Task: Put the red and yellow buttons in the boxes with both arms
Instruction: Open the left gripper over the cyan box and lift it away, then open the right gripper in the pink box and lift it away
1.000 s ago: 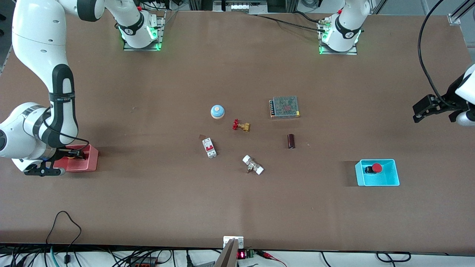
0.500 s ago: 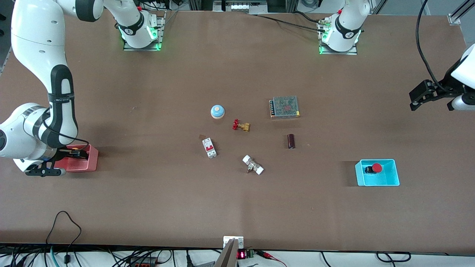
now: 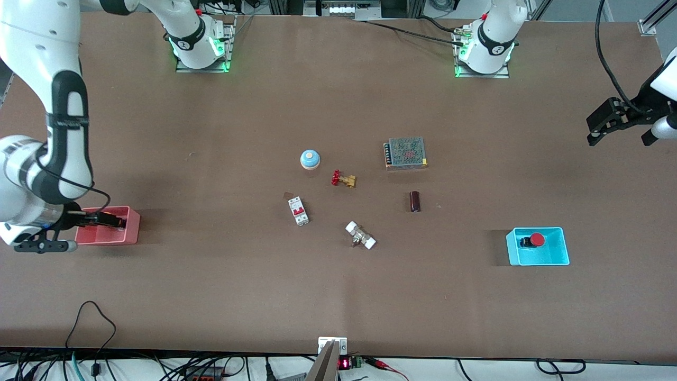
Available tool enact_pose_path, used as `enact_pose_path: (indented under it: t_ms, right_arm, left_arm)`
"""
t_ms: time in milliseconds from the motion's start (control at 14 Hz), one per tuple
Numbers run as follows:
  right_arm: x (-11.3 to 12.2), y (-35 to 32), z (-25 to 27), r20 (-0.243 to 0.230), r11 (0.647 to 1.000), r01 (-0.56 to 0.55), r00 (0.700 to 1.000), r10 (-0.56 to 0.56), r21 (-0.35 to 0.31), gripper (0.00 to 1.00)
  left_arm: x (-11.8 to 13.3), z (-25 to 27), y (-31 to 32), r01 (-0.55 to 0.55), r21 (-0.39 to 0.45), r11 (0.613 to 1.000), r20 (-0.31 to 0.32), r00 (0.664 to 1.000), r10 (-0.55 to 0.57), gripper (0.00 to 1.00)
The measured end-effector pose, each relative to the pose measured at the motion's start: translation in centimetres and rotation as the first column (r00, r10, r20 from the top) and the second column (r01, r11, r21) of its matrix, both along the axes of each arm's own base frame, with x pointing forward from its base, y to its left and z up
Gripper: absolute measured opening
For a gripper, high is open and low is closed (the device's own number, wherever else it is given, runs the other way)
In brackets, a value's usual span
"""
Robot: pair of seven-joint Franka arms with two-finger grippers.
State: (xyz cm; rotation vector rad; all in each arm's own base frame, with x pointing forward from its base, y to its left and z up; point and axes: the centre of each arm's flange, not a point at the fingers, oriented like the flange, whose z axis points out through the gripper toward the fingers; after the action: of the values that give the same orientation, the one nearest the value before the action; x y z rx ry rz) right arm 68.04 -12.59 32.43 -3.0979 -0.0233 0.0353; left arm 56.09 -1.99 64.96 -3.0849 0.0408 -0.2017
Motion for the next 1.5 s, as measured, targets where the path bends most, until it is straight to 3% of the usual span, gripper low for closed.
enact_pose_path:
  t_ms: [214, 571, 1071, 1500]
  right_arm:
    - [-0.7, 3.4, 6.5, 0.025, 0.997, -0.058, 0.998, 0.057, 0.051, 1.0]
    - [-1.5, 7.1, 12.4, 0.079, 0.989, -0.137, 0.988, 0.132, 0.059, 1.0]
    - [-2.8, 7.6, 18.9, 0.077, 0.982, -0.16, 0.985, 0.153, 0.097, 1.0]
    - [-4.6, 8.5, 21.7, 0.01, 0.998, -0.058, 0.998, 0.058, 0.031, 1.0]
  left_arm:
    - [-0.3, 0.0, 0.5, 0.014, -0.018, 1.0, -0.011, 1.0, -0.014, 1.0]
    - [-0.5, -0.6, 0.8, 0.006, -0.034, 0.999, -0.03, 1.0, -0.007, 1.0]
    - [-0.8, -0.6, 1.7, -0.011, -0.034, 0.999, -0.044, 0.999, 0.009, 1.0]
    - [-0.9, -0.5, 2.1, -0.018, -0.034, 0.999, -0.042, 0.999, 0.017, 1.0]
